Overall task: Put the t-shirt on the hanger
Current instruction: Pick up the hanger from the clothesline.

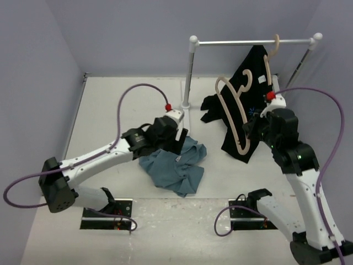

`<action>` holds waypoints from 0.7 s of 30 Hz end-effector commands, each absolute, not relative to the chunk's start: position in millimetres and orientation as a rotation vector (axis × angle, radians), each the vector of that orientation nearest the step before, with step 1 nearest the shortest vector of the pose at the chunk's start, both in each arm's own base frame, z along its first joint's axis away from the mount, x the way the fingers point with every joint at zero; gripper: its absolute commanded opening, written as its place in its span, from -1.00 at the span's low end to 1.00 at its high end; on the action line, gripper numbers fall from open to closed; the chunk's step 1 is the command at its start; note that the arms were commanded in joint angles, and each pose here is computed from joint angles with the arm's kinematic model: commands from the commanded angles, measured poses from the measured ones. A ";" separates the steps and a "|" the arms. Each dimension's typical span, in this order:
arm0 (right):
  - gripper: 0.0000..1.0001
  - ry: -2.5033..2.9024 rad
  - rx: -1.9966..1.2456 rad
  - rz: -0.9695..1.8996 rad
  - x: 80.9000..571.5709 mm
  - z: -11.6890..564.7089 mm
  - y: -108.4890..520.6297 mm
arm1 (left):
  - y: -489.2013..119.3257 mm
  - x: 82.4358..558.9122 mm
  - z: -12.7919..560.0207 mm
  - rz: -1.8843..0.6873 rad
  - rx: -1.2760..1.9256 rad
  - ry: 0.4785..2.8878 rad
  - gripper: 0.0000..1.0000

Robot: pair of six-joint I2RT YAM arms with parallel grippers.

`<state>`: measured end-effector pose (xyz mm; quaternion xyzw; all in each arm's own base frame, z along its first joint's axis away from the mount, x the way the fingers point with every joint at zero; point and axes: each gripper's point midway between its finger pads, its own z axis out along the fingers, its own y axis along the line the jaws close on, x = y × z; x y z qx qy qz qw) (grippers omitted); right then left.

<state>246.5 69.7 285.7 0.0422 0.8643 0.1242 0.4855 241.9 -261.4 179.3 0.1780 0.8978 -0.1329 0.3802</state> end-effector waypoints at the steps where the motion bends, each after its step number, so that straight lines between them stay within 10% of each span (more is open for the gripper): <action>1: -1.00 1.982 0.095 0.394 210.0 312.2 69.8 | -292.4 247.1 169.8 -0.210 0.598 2.241 0.64; 21: -1.00 1.949 0.022 0.433 181.4 317.1 70.7 | -344.1 253.6 119.0 -0.284 0.813 2.232 0.29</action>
